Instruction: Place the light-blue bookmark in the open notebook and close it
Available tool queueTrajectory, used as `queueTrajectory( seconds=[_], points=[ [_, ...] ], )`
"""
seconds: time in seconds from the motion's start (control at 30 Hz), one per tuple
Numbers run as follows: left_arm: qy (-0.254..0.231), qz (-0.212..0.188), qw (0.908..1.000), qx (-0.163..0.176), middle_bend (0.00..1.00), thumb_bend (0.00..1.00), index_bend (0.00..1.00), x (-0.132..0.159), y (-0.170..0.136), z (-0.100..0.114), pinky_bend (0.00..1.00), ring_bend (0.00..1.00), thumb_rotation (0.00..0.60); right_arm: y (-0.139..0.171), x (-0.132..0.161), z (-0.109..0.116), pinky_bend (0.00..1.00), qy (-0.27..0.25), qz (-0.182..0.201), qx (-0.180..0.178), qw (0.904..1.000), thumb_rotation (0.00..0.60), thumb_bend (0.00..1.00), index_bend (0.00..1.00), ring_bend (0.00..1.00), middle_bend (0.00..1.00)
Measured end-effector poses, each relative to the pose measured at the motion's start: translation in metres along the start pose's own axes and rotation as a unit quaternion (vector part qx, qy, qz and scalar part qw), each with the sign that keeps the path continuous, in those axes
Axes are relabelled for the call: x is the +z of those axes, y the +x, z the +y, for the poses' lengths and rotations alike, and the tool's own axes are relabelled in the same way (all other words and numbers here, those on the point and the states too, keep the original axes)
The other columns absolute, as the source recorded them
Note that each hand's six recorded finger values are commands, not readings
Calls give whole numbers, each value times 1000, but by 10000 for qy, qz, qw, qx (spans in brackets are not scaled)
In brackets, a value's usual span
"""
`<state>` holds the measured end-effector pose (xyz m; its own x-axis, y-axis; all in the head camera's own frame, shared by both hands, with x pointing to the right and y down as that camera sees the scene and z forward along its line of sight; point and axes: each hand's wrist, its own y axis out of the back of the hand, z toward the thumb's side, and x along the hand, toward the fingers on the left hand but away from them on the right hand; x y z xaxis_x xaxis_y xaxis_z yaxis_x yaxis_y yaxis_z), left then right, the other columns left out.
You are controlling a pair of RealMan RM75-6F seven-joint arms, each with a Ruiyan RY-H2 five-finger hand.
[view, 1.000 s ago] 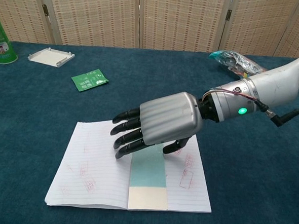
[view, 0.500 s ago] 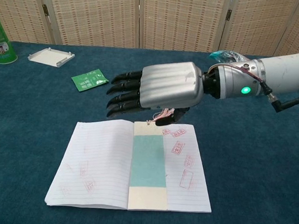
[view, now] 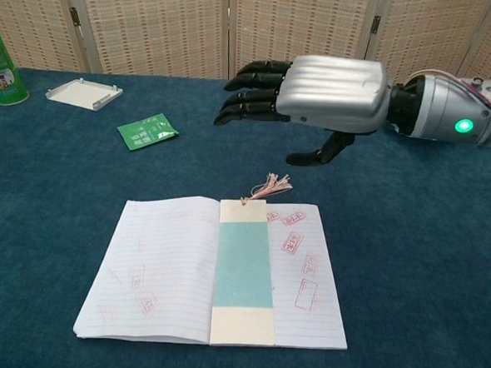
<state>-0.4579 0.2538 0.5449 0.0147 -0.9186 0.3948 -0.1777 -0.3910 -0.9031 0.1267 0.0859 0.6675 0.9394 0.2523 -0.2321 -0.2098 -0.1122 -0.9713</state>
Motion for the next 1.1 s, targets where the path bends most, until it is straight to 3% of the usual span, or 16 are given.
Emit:
queueTrajectory(
  seconds=[0.37,0.5,0.77,0.97,1.1],
  points=[
    [39,-478,9988,12,198,172,192,18,18,-3,219,143,600,71,-12,9,0,-304,-1212,404,9913,600,286,156,3,152],
    [26,-603,9982,22,198,173,192,25,22,-3,219,144,600,84,-8,9,0,-366,-1336,486,9892,600,287,156,3,152],
    [40,-785,9969,-13,198,173,196,31,26,-8,219,144,600,98,16,7,0,-547,-1222,490,9898,600,286,156,3,152],
    [104,-1389,9901,-151,198,173,199,48,32,-15,218,144,600,114,10,16,0,-480,-1498,386,9868,600,286,156,3,152],
    [192,-1986,9794,-309,198,173,196,66,37,-25,218,144,600,133,-2,22,0,-477,-1879,401,9802,600,278,156,3,152]
  ],
)
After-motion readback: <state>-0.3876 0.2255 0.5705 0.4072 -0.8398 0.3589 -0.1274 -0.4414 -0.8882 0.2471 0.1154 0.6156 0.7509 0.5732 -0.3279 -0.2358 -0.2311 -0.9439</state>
